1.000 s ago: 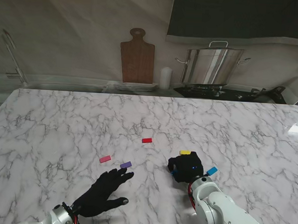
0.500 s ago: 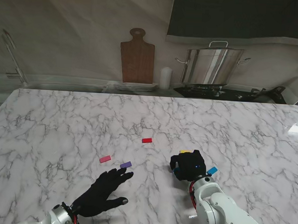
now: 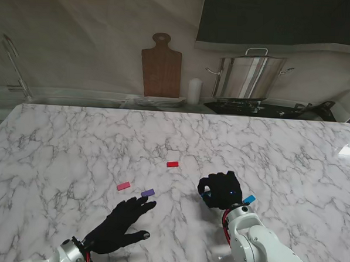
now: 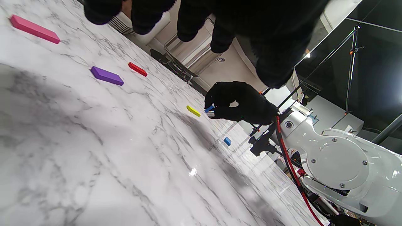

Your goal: Arrange dominoes in a row

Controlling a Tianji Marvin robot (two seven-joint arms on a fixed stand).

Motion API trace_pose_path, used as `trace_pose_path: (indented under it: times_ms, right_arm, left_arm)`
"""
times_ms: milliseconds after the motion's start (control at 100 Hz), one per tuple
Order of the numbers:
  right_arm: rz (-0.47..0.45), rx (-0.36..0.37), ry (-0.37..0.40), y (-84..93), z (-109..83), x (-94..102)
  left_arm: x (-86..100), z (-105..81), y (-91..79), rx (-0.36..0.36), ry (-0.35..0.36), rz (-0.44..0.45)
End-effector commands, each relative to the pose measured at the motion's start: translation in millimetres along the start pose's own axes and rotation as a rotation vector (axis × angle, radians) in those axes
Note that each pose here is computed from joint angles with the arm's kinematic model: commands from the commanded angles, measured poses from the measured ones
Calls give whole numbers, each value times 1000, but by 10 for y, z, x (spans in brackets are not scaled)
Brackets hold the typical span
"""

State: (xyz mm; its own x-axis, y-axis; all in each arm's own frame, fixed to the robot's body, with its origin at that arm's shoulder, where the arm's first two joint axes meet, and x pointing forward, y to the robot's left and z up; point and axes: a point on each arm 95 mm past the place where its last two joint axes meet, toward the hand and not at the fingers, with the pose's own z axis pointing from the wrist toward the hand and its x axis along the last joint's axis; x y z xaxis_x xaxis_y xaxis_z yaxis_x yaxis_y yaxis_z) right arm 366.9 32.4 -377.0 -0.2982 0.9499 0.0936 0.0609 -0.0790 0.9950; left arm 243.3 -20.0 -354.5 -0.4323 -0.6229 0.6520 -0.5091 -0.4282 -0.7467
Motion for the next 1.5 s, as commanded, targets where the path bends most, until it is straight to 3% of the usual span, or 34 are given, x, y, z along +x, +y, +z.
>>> trace_pose_path:
  times_ms: [0,400,950,1490]
  right_arm:
    - [19,1,3,0,-12,23]
    - [175,20,-8,25,-113,164]
    - [492,59,-75,-71,-341,661]
    - [623,80,-78,-229,-523,1052]
  left_arm:
    - [14,-9,25,-17,2,-3]
    - [14,-18,7,-23,15,10]
    - [18,-32,-20,-14,26,37]
    - [-1,-69,-81,15,19,41]
